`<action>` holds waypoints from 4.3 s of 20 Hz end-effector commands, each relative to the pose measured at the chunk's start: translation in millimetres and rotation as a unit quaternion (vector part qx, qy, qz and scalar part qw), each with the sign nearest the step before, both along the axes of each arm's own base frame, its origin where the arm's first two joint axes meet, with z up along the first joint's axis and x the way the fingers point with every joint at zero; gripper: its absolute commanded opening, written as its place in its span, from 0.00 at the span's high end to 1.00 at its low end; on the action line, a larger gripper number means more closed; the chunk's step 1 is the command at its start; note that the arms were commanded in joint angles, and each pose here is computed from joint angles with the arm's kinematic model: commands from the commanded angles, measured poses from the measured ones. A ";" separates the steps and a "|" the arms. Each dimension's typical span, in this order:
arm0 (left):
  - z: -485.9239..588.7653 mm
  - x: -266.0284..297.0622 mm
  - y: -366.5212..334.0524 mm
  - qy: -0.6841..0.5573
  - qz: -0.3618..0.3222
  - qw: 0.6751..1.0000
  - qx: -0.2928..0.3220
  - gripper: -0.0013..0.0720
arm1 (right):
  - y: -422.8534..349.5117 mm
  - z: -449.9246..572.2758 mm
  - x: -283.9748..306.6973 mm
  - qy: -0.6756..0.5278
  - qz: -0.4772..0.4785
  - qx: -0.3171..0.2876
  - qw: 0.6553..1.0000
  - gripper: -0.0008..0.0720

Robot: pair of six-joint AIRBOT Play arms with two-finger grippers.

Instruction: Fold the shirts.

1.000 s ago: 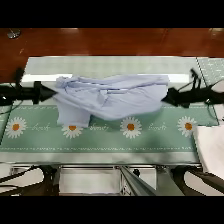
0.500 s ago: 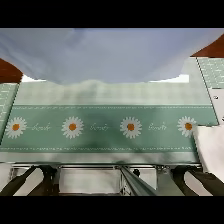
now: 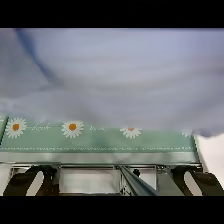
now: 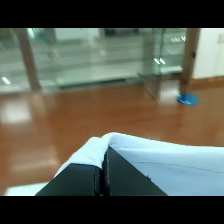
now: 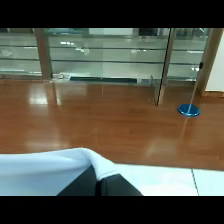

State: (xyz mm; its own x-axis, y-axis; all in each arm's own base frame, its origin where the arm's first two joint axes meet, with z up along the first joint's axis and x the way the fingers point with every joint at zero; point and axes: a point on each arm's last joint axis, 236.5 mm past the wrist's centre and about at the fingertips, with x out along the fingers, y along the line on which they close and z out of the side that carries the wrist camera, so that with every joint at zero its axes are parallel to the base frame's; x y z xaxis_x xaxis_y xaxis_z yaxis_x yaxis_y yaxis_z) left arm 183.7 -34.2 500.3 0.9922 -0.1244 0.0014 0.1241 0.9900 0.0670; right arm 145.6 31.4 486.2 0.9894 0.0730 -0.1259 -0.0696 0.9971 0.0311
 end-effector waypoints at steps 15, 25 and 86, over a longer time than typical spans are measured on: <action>-265.9 243.3 3.1 0.309 0.048 0.948 0.052 0.95 | -8.5 -293.1 188.9 0.362 0.026 0.110 0.925 0.96; -446.6 344.9 -0.8 0.428 0.100 0.890 -0.120 0.95 | -20.5 -434.2 371.0 0.432 0.021 0.193 0.881 0.96; -582.3 73.7 -32.6 0.665 -0.072 0.639 -0.379 0.95 | -50.8 -528.5 68.4 0.569 -0.114 0.271 0.768 0.21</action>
